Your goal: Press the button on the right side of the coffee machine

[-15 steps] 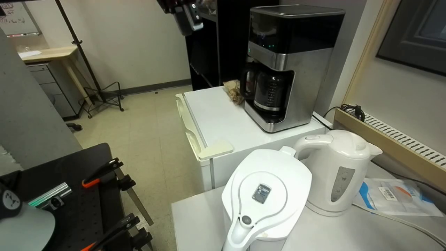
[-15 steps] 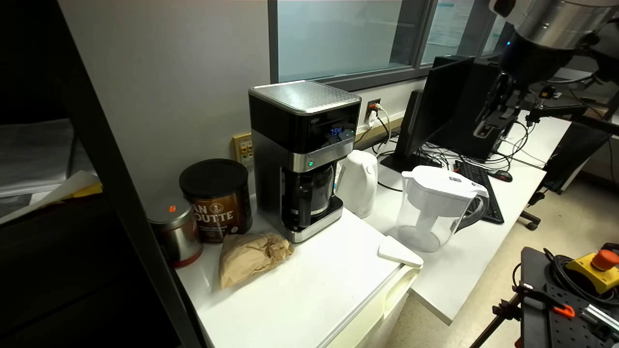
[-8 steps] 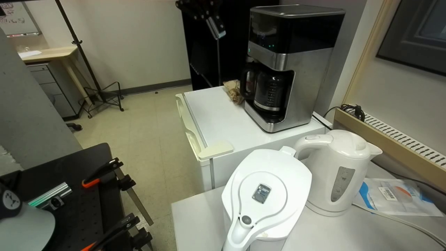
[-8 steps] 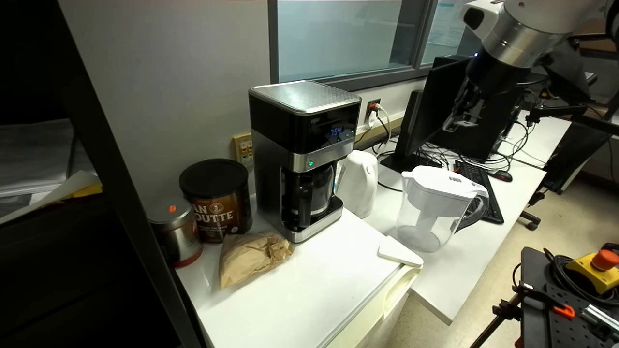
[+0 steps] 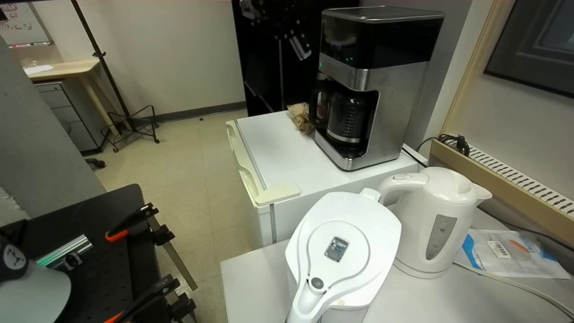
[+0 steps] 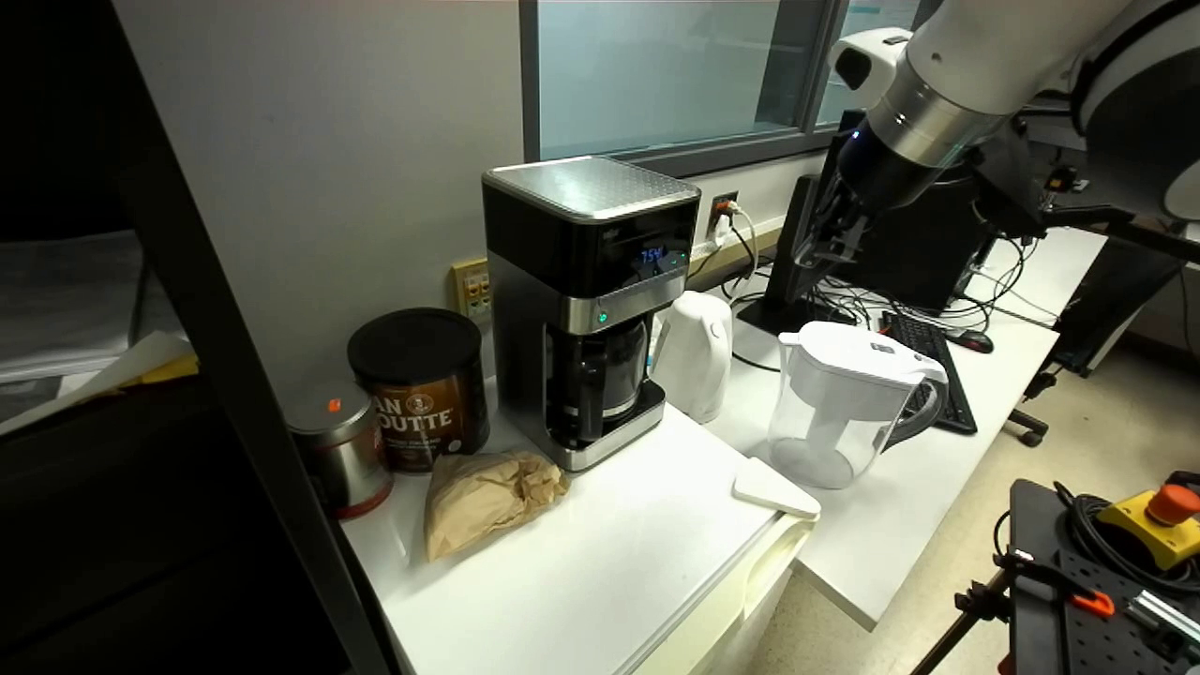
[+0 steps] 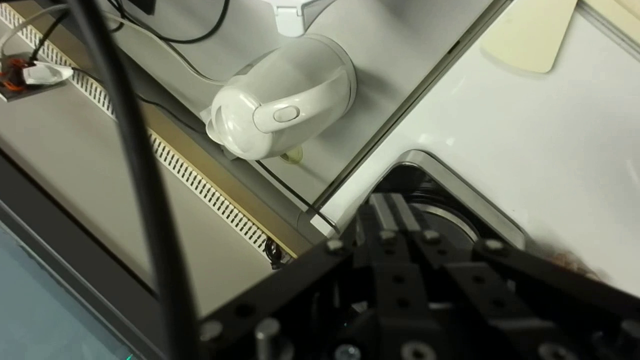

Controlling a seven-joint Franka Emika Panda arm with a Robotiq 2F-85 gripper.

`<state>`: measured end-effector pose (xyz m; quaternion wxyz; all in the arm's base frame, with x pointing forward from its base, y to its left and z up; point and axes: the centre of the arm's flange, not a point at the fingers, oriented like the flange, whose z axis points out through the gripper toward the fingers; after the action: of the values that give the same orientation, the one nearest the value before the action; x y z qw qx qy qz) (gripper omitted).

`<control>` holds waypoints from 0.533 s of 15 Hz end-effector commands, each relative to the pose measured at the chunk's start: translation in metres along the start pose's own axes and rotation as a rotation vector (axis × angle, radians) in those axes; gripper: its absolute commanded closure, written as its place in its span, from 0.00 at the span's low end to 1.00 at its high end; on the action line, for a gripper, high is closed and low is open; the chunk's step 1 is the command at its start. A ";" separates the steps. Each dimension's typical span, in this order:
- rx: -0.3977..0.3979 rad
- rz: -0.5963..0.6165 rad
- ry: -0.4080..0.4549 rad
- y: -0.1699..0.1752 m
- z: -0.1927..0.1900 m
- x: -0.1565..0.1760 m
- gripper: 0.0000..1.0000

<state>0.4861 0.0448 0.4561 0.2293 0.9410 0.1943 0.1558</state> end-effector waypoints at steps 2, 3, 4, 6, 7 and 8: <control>-0.005 0.003 0.048 -0.005 0.024 0.035 1.00; -0.006 0.006 0.055 -0.006 0.028 0.039 1.00; -0.005 0.007 0.061 -0.007 0.031 0.044 1.00; -0.006 0.014 0.068 -0.008 0.039 0.055 1.00; -0.008 0.017 0.069 -0.009 0.043 0.060 1.00; -0.009 0.020 0.071 -0.009 0.046 0.065 1.00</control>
<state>0.5304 0.0559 0.4323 0.2209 0.9383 0.1966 0.1791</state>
